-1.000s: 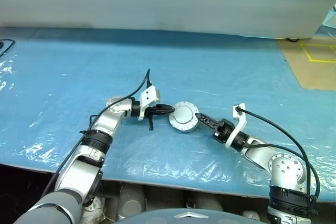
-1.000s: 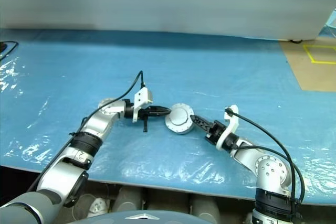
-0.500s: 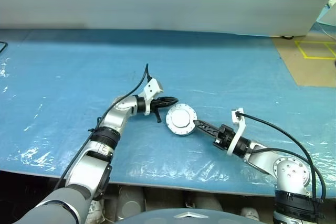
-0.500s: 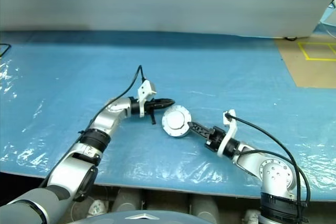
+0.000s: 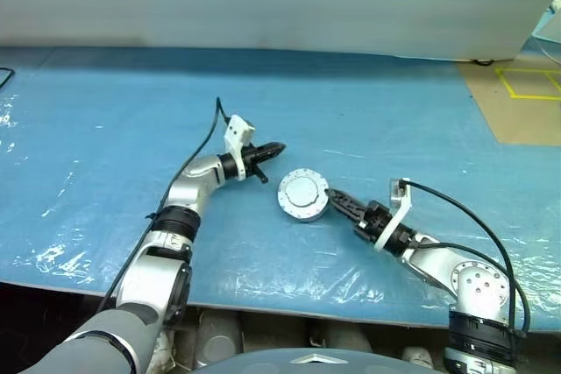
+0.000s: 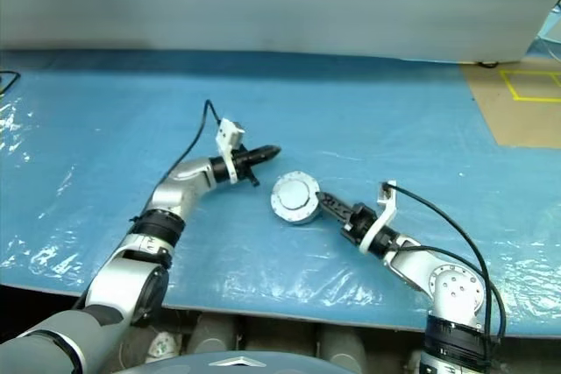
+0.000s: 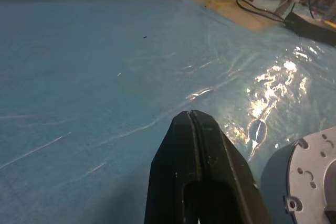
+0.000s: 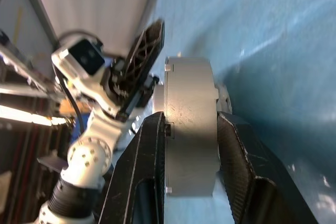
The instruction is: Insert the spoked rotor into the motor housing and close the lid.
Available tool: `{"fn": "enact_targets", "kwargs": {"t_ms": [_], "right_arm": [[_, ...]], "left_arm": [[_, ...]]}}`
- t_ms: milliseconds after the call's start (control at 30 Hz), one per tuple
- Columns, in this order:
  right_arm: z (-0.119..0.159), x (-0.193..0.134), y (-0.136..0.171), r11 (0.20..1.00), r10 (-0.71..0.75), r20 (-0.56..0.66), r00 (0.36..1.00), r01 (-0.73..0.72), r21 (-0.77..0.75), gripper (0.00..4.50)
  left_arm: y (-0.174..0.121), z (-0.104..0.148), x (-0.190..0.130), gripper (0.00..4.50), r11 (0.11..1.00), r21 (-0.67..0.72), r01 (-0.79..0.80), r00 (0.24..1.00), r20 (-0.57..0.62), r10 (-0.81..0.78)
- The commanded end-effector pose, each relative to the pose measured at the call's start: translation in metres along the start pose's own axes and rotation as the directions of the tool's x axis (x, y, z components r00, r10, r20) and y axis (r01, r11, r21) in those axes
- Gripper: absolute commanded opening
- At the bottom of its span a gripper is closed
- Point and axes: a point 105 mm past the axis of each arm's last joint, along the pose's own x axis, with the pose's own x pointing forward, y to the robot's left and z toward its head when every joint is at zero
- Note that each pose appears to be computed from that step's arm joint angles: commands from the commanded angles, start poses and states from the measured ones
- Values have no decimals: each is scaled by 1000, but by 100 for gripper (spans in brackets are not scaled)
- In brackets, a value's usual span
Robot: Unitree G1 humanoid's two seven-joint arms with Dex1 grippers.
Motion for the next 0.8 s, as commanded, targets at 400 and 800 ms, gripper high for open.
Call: {"fn": "enact_targets", "kwargs": {"t_ms": [400,800], "right_arm": [[64,-1,32,974,123,373,919,-184,133,109],[60,5,41,965,163,381,910,-228,131,109]], "left_arm": [[-13,19,2,37,960,-268,79,990,136,-44],[-48,24,7,416,812,-539,223,972,183,-145]]}}
